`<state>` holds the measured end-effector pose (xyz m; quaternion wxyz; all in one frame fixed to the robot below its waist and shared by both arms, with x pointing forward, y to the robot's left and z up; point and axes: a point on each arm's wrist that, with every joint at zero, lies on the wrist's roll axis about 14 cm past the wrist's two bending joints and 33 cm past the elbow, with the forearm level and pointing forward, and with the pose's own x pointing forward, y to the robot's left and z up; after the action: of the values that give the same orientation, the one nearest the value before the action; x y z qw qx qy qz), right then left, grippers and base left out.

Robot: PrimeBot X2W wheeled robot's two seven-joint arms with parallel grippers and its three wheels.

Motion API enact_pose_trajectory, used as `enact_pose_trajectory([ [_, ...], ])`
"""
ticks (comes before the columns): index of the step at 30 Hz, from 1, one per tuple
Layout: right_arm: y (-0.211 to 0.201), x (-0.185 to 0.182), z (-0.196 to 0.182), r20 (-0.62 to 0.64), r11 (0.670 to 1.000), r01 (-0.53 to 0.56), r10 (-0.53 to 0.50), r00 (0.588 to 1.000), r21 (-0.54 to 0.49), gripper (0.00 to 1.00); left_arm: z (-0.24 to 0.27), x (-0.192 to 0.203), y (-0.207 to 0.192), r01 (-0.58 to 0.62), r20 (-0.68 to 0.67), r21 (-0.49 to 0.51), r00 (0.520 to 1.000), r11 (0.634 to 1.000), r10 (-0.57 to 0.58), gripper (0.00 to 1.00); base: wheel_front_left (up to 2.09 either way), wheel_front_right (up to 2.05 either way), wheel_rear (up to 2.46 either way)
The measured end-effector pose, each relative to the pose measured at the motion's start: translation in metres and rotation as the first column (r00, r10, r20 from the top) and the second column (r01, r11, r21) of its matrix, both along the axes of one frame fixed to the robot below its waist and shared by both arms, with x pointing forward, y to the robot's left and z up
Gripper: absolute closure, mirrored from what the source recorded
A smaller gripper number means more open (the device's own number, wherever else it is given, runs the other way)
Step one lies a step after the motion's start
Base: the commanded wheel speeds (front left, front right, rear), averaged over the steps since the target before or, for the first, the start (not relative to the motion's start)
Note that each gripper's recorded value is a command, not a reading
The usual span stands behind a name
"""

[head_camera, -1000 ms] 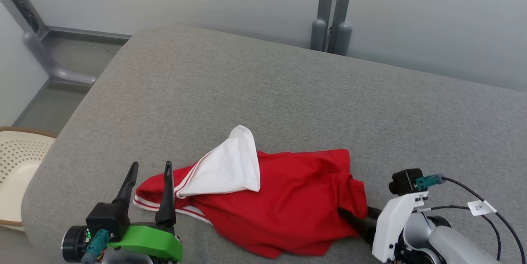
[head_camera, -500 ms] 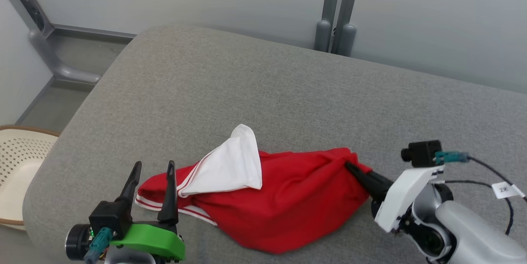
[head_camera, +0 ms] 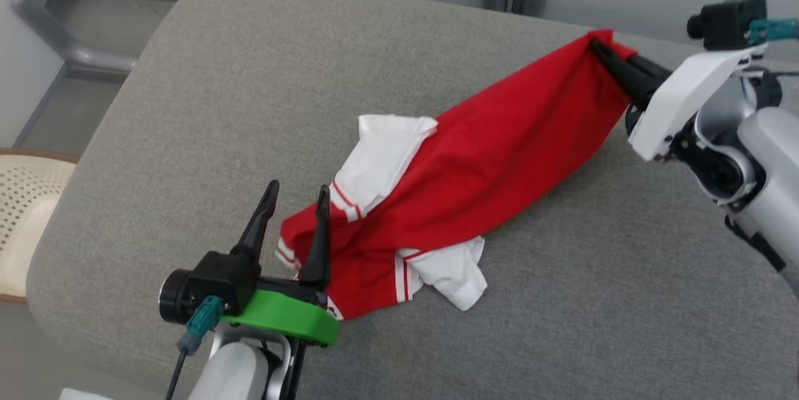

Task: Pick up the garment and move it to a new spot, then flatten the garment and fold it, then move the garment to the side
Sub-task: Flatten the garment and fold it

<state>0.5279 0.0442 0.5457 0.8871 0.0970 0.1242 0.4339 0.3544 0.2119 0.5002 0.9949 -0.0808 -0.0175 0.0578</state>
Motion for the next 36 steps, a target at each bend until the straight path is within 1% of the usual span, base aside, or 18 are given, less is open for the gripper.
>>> enact_pose_trajectory([
  [6,0.01,0.055,-0.033,-0.041,0.997,0.045,-0.047,0.998,-0.063,1.0,-0.022,0.013,-0.001,-0.005,-0.067,-0.003,0.998,1.0,0.005,0.0,0.0,0.0,0.0],
  [8,0.017,0.063,-0.048,-0.057,0.996,0.052,-0.057,0.997,-0.074,1.0,-0.023,0.013,0.004,-0.024,-0.075,0.001,0.997,1.0,0.024,0.0,0.0,0.0,0.0],
  [9,0.021,0.066,-0.061,-0.073,0.994,0.055,-0.061,0.995,-0.092,0.85,-0.025,0.011,0.008,-0.038,-0.082,0.005,0.996,0.999,0.038,0.0,0.0,0.0,0.0],
  [10,0.025,0.066,-0.071,-0.083,0.993,0.054,-0.063,0.995,-0.103,0.27,-0.026,0.009,0.013,-0.052,-0.089,0.009,0.995,0.999,0.053,0.0,0.0,0.0,0.0],
  [11,0.029,0.066,-0.076,-0.094,0.993,0.053,-0.063,0.994,-0.101,0.0,-0.027,0.008,0.016,-0.063,-0.092,0.013,0.994,0.998,0.064,0.0,0.0,0.0,0.0],
  [13,0.04,0.061,-0.08,-0.1,0.996,0.041,-0.049,0.994,-0.084,0.0,-0.026,0.005,0.021,-0.081,-0.092,0.018,0.992,0.997,0.082,0.0,0.0,0.0,0.0],
  [16,0.05,0.052,-0.073,-0.063,0.998,0.028,-0.031,0.998,-0.048,0.0,-0.023,0.001,0.027,-0.098,-0.085,0.03,0.991,0.995,0.1,0.0,0.0,0.0,0.0],
  [22,0.05,0.021,-0.063,0.002,1.0,0.008,-0.008,1.0,0.017,0.0,-0.027,-0.018,0.04,-0.124,-0.102,0.046,0.986,0.991,0.128,0.0,0.0,0.0,0.0],
  [25,0.042,0.004,-0.057,0.016,0.999,0.012,-0.013,1.0,0.047,0.0,-0.028,-0.025,0.042,-0.123,-0.1,0.044,0.987,0.991,0.127,0.0,0.0,0.0,0.0],
  [27,0.027,-0.003,-0.052,0.026,0.998,0.035,-0.037,0.999,0.058,0.0,-0.028,-0.027,0.042,-0.115,-0.102,0.041,0.988,0.993,0.119,0.0,0.0,0.0,0.0],
  [30,-0.005,-0.006,-0.033,0.063,0.99,0.106,-0.112,0.992,0.093,0.0,-0.027,-0.025,0.033,-0.081,-0.098,0.028,0.992,0.996,0.084,0.0,0.0,0.0,0.0],
  [32,-0.028,-0.01,-0.019,0.097,0.98,0.158,-0.17,0.981,0.123,0.0,-0.026,-0.024,0.026,-0.053,-0.097,0.018,0.994,0.998,0.054,0.0,0.0,0.0,0.0],
  [36,-0.077,-0.034,-0.014,0.122,0.949,0.273,-0.294,0.948,0.16,0.0,-0.019,-0.024,0.015,-0.019,-0.073,0.007,0.997,1.0,0.02,0.0,0.0,0.0,0.0],
])
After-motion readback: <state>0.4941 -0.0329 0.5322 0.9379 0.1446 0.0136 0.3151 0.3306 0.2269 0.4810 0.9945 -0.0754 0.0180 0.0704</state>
